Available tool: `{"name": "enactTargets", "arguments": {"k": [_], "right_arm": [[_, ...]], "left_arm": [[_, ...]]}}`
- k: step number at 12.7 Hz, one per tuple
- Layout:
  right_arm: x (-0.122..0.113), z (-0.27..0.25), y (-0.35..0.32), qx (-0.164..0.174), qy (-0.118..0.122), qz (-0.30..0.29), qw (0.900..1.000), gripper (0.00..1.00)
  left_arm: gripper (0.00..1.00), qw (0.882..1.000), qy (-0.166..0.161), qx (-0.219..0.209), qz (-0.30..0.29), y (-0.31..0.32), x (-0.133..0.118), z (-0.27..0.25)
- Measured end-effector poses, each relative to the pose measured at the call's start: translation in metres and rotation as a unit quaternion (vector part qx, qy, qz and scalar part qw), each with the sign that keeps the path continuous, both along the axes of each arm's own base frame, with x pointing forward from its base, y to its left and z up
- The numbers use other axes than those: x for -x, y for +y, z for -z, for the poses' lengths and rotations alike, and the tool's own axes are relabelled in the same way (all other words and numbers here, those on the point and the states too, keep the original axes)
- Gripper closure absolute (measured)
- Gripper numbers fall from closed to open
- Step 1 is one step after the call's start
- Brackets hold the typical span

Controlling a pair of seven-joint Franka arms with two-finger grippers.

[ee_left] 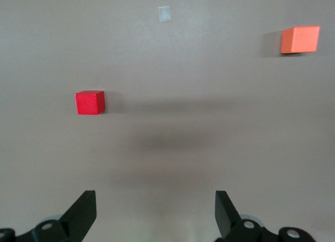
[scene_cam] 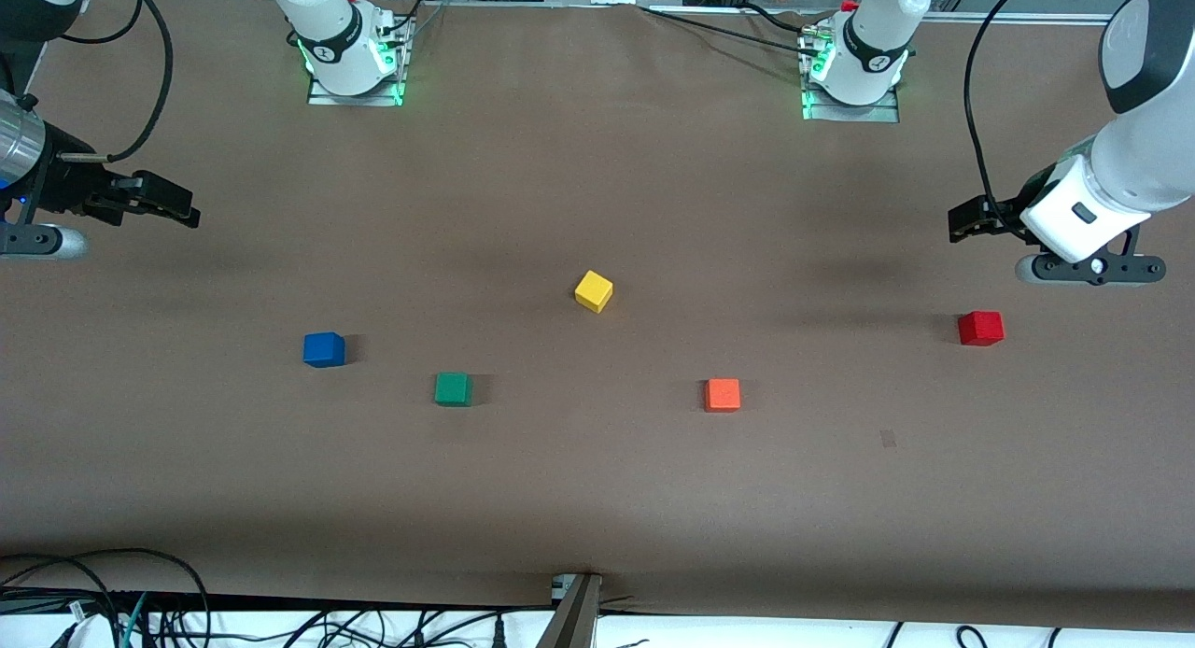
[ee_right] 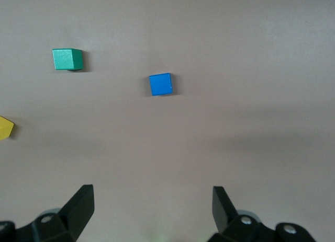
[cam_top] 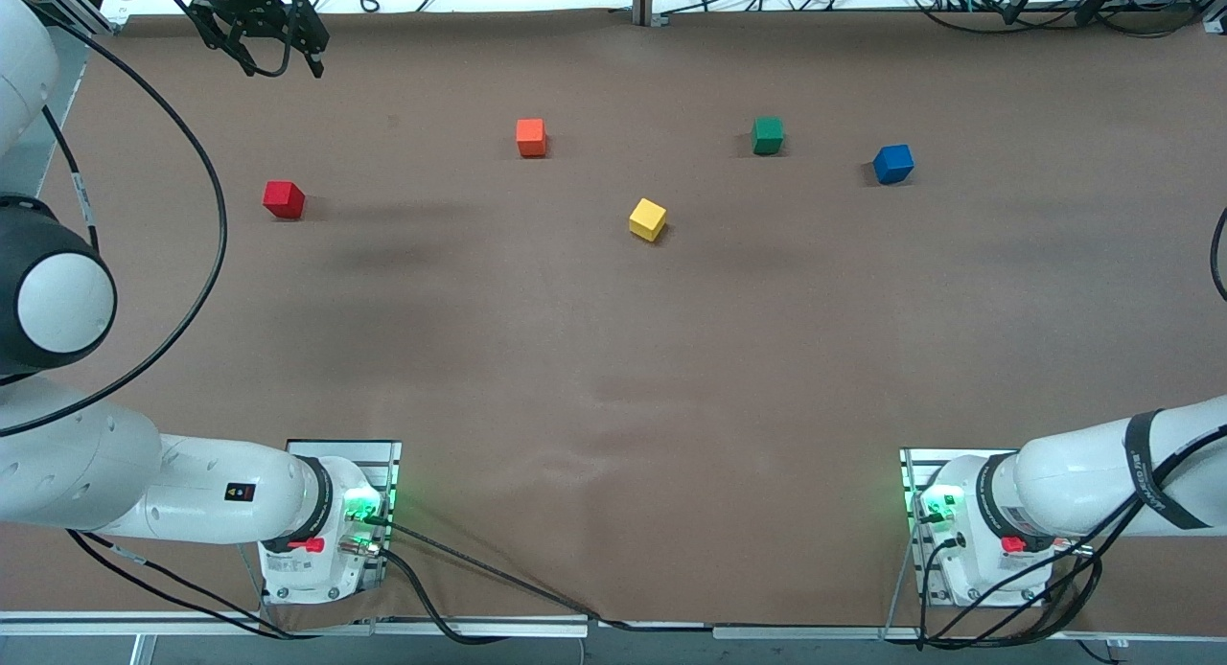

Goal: Pass red block to right arm, stack on blue
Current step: 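Move the left gripper down toward the red cube, then close the left gripper on the red cube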

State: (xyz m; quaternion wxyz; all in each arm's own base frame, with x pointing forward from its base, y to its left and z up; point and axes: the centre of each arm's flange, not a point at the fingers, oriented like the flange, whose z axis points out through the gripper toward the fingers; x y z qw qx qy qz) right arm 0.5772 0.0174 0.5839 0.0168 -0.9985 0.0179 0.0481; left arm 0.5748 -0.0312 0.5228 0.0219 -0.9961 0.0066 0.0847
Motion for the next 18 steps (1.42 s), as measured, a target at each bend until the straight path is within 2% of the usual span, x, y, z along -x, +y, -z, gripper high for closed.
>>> {"name": "enactTargets", "arguments": {"k": [2,9,13,18], "right_arm": [[0.0,0.0,0.0,0.0,0.0,0.0,1.0,0.0],[0.0,0.0,-0.001,0.0,-0.001,0.0,1.0,0.0],[0.0,0.0,-0.001,0.0,-0.001,0.001,1.0,0.0],[0.0,0.0,-0.002,0.0,-0.001,0.001,1.0,0.0]], "left_arm": [[0.0,0.999,-0.025,-0.02,0.007,0.005,-0.013,0.008],[0.0,0.998,-0.047,-0.036,-0.009,0.062,-0.041,0.057],[0.0,0.996,-0.081,-0.033,0.013,0.11,-0.049,0.125],[0.0,0.997,-0.074,-0.026,0.019,0.167,-0.043,0.228]]}}
